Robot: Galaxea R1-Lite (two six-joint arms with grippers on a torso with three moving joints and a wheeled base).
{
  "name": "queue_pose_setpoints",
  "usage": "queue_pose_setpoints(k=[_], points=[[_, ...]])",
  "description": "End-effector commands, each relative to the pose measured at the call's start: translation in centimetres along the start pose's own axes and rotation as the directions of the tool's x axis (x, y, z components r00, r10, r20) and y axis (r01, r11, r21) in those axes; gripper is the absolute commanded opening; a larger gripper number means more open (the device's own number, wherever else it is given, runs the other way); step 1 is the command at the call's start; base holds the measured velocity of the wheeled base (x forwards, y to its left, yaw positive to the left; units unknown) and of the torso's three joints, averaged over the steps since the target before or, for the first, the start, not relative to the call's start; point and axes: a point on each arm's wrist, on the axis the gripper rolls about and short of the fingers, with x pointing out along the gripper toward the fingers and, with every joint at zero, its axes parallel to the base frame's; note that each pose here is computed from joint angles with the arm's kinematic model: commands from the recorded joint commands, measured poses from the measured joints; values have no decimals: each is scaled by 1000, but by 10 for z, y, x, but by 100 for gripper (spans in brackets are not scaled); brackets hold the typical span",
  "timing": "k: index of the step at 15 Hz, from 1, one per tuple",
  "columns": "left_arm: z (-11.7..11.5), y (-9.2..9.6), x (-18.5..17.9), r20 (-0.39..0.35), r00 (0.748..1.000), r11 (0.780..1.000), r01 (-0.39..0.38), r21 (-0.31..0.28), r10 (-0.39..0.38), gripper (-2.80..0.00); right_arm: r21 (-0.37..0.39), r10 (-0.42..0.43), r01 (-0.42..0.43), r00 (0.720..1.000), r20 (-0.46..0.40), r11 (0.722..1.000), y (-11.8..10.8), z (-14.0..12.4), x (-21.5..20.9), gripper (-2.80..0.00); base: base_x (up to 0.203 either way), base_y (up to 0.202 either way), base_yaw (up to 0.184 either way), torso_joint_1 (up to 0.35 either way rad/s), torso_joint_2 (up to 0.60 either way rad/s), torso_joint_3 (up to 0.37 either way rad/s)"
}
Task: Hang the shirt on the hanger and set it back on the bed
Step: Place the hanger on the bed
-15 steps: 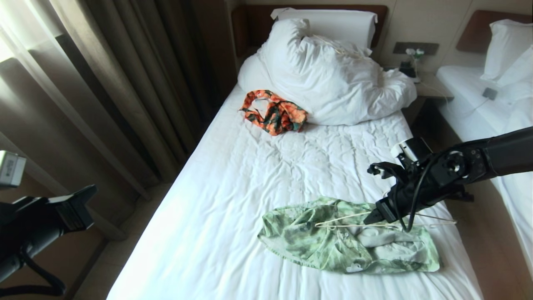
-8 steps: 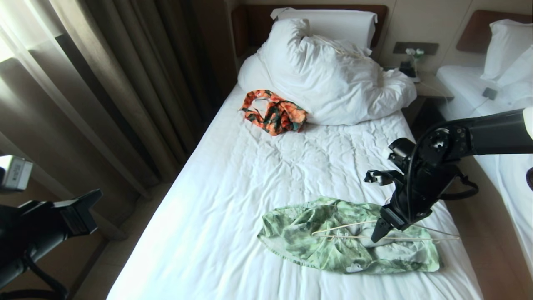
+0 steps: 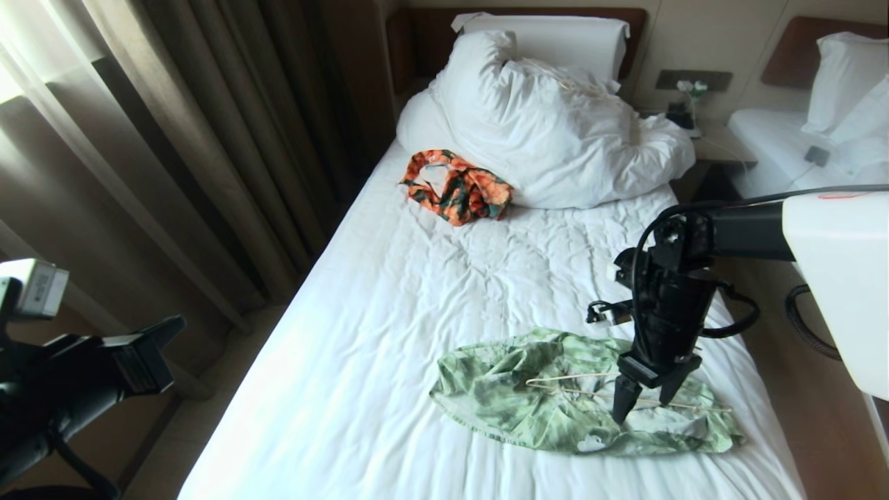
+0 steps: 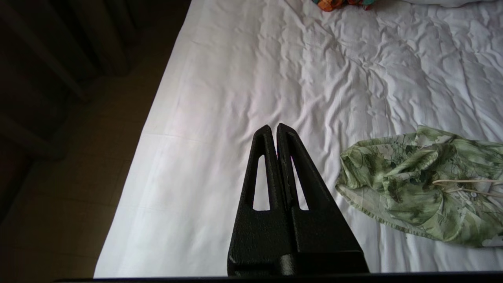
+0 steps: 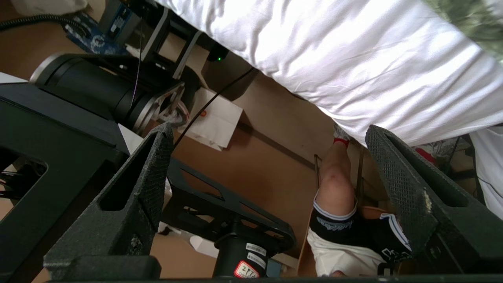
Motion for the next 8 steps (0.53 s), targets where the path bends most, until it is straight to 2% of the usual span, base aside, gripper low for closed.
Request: queue_pose_setpoints(k=[1,4,8], points=[[1,0,1,4,1000,1000,2,0,-2,-280,-10,19,-20,998,-59,1000,5,5,17,0,0,0,0,0,0,0],[1,0,-1,9,1000,1000,-1,0,1,-280,-13,50,-50,998,-25,999,12,1,5,0,0,0,0,0,0,0],[-1,1,-2,3,1000,1000,-6,-6,6,-280,20,26,-26,999,39,999,12,-3,-10,0,0,0,0,0,0,0]])
